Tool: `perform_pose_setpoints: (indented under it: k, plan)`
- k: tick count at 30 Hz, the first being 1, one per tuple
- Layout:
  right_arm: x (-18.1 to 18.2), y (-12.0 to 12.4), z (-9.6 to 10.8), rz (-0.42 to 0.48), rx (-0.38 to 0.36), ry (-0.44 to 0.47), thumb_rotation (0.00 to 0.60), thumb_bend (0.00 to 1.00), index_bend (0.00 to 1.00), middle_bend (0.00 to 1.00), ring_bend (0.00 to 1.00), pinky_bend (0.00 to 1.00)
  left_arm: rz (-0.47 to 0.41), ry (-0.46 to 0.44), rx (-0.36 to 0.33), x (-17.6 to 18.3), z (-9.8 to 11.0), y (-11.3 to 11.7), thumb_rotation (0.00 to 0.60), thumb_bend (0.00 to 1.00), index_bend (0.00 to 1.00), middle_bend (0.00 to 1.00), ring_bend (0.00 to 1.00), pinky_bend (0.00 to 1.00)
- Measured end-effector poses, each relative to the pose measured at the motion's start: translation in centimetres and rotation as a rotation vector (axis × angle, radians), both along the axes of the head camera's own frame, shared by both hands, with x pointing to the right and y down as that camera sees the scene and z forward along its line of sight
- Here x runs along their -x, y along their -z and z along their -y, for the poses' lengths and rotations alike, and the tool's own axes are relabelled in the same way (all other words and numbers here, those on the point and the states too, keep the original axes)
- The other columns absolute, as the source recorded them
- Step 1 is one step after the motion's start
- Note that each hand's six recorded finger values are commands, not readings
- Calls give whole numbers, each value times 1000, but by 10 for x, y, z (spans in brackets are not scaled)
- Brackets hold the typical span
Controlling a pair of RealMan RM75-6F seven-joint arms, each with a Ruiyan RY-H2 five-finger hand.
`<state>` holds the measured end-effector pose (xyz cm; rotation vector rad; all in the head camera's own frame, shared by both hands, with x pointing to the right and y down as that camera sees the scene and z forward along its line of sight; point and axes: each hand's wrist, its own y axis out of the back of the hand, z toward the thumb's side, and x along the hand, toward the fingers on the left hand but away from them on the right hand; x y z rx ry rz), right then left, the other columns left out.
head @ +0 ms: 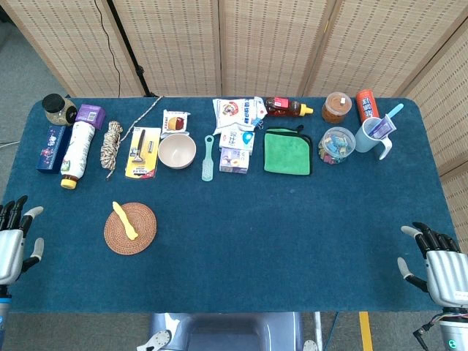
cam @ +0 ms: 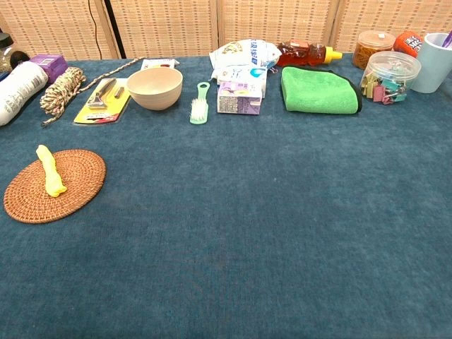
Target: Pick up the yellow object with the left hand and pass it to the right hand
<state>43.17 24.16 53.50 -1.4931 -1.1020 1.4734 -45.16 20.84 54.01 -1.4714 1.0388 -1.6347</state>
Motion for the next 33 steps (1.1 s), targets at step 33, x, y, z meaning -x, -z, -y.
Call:
perform_pose_setpoints:
  k: [33]
  plan:
    - [1, 17, -6, -9, -39, -2, 600, 372, 255, 198, 268, 240, 71, -280, 157, -1, 32, -45, 600, 438, 132, 62, 15, 33]
